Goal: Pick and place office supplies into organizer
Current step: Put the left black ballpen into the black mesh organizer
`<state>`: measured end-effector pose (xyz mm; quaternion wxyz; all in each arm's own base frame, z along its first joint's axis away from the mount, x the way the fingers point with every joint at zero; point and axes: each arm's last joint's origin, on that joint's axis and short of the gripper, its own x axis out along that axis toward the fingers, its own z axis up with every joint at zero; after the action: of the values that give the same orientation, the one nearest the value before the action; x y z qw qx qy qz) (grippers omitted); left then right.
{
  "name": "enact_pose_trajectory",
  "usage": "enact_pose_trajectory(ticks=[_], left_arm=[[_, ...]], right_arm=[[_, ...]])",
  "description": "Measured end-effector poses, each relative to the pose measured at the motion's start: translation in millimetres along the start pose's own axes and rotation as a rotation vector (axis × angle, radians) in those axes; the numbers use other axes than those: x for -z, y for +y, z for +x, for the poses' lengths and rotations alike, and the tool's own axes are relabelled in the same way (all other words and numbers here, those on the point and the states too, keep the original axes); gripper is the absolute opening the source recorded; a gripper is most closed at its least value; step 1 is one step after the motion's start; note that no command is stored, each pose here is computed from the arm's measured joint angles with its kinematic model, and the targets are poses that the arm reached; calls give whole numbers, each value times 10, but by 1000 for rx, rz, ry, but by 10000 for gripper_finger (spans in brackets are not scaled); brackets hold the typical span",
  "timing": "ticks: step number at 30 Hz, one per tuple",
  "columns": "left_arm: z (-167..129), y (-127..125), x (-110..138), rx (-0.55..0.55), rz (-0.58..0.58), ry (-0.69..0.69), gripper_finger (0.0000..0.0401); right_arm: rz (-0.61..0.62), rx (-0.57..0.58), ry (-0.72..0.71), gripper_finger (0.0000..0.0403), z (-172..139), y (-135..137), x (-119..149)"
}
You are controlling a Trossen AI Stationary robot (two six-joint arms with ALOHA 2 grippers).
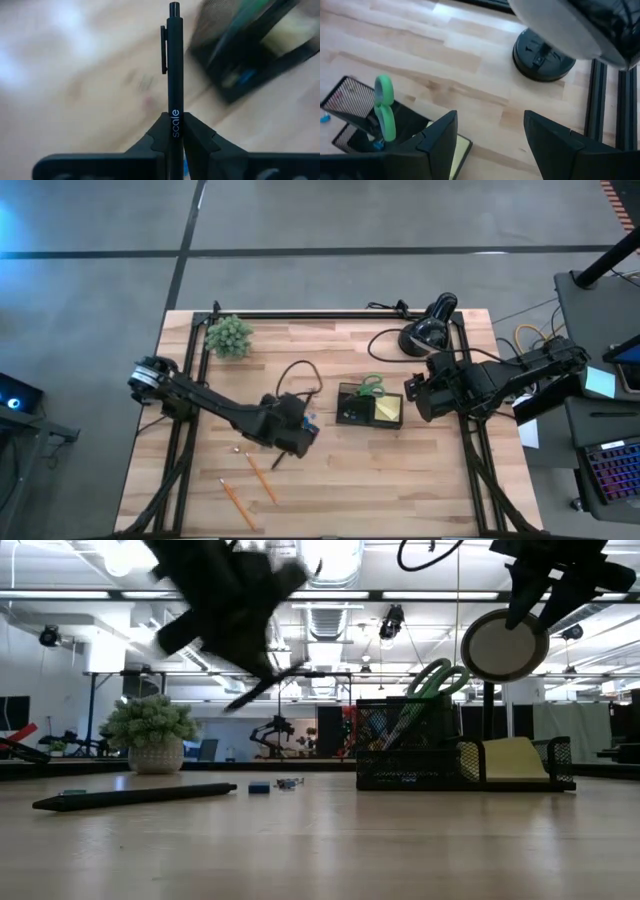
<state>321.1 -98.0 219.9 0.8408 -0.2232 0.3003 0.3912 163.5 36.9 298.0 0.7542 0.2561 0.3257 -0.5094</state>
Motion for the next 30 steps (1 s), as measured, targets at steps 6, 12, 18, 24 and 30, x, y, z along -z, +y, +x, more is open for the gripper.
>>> enact_pose_trajectory(ticks=[6, 12, 18, 24, 30], left_arm=[[-109, -331, -430, 145, 234, -313, 14], [163, -279, -883, 275, 305, -464, 13], [486, -39, -1194, 466, 303, -442, 13], [639, 85, -1130, 565, 328, -415, 13], [751, 145, -975, 602, 320, -459, 13]], right_arm=[[33, -5, -64, 219, -14, 4, -31], [42, -4, -69, 219, -14, 3, -32], [76, -4, -54, 219, -14, 1, -28], [77, -2, -18, 219, -14, 0, -18], [84, -2, -12, 219, -13, 0, -16]])
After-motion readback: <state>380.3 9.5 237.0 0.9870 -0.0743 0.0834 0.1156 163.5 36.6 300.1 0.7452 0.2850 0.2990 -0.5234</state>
